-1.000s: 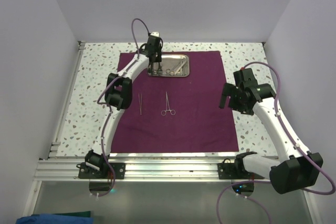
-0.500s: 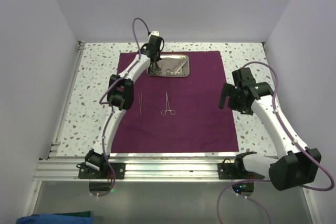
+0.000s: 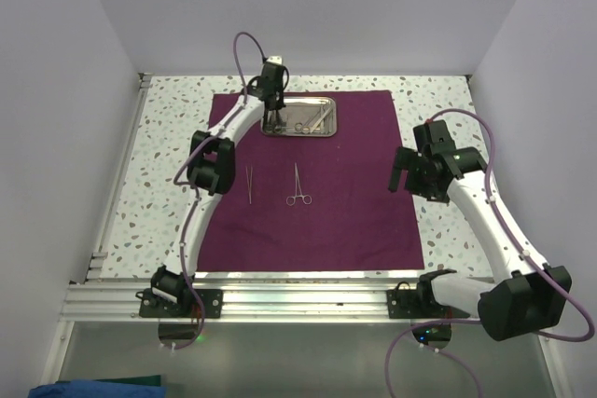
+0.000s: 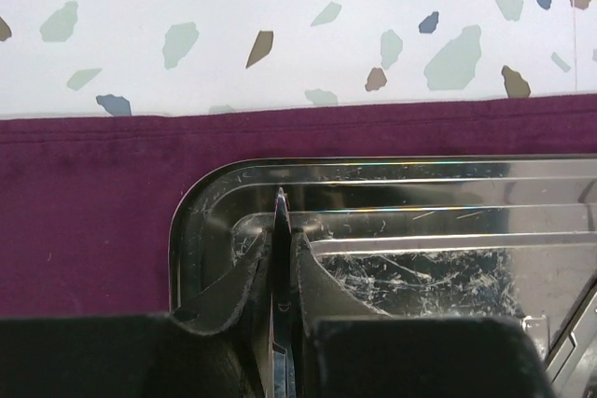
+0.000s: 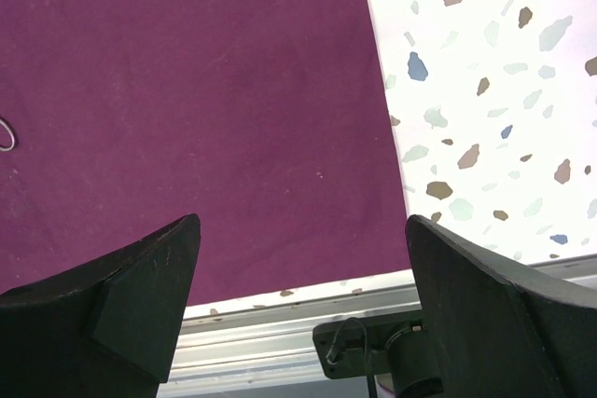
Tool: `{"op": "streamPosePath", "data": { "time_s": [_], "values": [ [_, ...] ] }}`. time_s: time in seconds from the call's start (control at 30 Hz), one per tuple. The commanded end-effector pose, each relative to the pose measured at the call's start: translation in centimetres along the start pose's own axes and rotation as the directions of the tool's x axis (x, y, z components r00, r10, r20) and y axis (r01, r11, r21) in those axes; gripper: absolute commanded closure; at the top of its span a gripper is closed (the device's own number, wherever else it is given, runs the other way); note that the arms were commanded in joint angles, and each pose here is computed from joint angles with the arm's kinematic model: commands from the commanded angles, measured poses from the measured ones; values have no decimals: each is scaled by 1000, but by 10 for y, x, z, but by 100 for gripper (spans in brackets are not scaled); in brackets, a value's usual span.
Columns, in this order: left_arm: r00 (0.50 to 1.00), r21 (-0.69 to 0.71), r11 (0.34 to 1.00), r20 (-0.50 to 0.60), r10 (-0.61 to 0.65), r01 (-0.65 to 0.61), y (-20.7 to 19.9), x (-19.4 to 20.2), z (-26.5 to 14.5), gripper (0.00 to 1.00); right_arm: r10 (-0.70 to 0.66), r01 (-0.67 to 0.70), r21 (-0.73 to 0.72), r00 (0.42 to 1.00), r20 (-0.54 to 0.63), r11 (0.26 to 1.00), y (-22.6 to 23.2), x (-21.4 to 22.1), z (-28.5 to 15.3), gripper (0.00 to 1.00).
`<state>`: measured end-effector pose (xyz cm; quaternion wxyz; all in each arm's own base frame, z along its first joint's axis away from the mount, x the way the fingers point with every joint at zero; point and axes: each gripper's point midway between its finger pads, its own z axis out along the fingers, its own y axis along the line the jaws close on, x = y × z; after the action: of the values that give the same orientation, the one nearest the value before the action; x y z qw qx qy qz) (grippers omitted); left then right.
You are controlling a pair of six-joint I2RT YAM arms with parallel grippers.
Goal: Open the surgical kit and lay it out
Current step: Pick up the medical item from the container.
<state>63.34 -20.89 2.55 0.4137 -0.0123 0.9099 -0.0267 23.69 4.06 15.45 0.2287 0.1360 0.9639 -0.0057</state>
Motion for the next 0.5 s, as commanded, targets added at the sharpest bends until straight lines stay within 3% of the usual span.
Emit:
{"op": "streamPosePath", "data": {
  "time_s": [0.0,0.23,0.47],
  "values": [
    [973,47,999,-231,30,-19,-1,65,-11,100,-2,3,-28,999,44,1000,1,-6,-5,4],
    [998,98,994,-51,-33,38,-16,-17,-54,100,3,0,-45,997,74,999,1,-7,-11,4],
    [997,132,989,4,-72,71,-21,-47,-84,100,13,-8,-62,996,83,998,1,-4,-14,4]
  ]
}}
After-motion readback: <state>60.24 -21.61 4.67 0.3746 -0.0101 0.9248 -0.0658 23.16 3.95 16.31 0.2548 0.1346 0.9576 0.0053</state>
